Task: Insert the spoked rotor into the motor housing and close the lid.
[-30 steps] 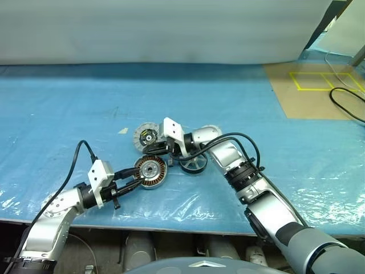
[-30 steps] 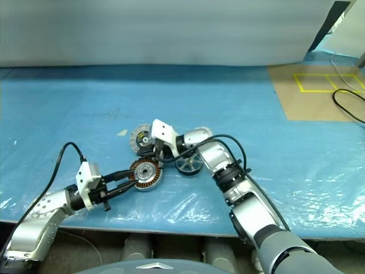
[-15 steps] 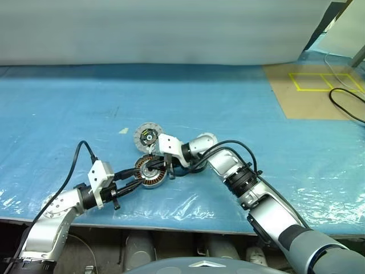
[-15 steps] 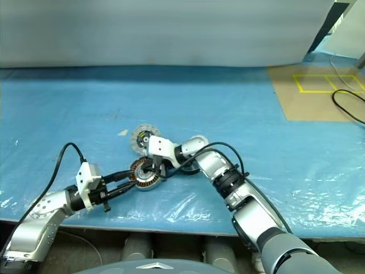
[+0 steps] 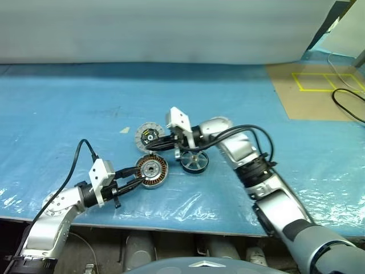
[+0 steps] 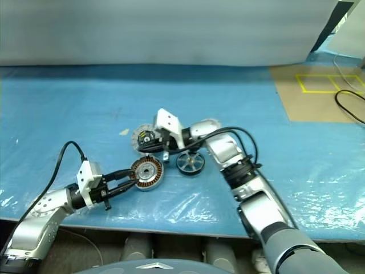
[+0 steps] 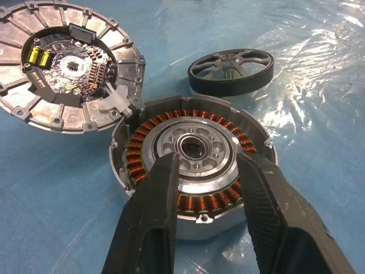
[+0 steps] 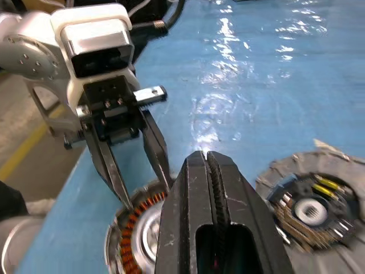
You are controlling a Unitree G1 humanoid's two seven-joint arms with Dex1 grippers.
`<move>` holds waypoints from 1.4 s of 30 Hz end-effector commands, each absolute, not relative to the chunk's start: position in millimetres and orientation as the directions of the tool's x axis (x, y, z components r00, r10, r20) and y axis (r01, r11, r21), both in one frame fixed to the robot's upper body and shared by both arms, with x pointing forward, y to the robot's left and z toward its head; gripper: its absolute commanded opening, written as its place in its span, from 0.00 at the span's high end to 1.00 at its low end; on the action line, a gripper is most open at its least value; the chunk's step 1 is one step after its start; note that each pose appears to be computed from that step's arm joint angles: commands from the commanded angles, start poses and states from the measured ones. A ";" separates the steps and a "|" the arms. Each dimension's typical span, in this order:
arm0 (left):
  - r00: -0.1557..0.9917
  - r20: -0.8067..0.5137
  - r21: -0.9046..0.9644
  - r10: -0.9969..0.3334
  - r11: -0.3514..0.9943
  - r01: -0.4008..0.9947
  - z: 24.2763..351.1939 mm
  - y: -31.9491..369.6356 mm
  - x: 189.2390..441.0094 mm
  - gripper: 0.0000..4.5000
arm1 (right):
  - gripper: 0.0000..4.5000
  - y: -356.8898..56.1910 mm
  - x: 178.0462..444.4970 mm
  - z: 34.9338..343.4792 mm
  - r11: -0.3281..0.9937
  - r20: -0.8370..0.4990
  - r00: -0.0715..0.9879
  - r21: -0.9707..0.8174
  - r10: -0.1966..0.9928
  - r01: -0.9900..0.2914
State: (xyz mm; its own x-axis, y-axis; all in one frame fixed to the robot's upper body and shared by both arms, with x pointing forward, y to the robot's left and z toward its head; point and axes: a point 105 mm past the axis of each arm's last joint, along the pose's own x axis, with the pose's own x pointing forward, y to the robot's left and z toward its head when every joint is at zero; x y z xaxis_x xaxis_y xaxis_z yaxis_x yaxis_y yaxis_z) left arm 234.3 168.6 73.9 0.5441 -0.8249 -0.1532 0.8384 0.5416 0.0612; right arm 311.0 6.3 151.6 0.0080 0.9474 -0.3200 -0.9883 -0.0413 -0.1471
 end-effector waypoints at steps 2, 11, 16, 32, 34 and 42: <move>0.535 -0.128 0.090 -0.835 0.527 0.845 85.2 165.8 230.2 0.62 | 1.00 -37.2 310.1 160.0 0.021 -0.352 0.089 -0.192 0.932 -0.981; 0.519 -0.134 0.071 -0.844 0.514 0.855 79.8 162.3 232.6 0.62 | 1.00 -12.3 303.8 151.5 -0.011 -0.357 0.052 -0.171 0.933 -0.985; 0.526 -0.141 0.080 -0.839 0.520 0.850 82.9 166.6 231.9 0.62 | 1.00 27.5 295.0 128.5 -0.105 -0.377 -0.043 -0.145 0.925 -0.984; 0.567 -0.159 0.081 -0.808 0.562 0.823 79.5 172.2 222.4 0.62 | 1.00 40.9 288.1 79.4 -0.136 -0.448 -0.112 -0.022 0.887 -0.990; 0.569 -0.159 0.081 -0.807 0.563 0.822 79.1 173.1 223.5 0.62 | 1.00 37.3 290.5 70.8 -0.118 -0.484 -0.085 -0.037 0.871 -0.992; 0.561 -0.155 0.088 -0.813 0.555 0.827 80.0 172.1 229.2 0.62 | 1.00 42.2 293.9 125.8 -0.113 -0.285 -0.122 0.046 0.951 -0.992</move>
State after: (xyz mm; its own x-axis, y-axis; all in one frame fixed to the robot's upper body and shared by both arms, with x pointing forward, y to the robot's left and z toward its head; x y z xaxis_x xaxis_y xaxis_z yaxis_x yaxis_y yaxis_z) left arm 227.6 174.2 75.7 0.5667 -0.8059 -0.1715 0.8231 0.5633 0.0730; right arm 294.1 37.0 87.5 -0.0945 0.9121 -0.3989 -0.9954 -0.0812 0.0502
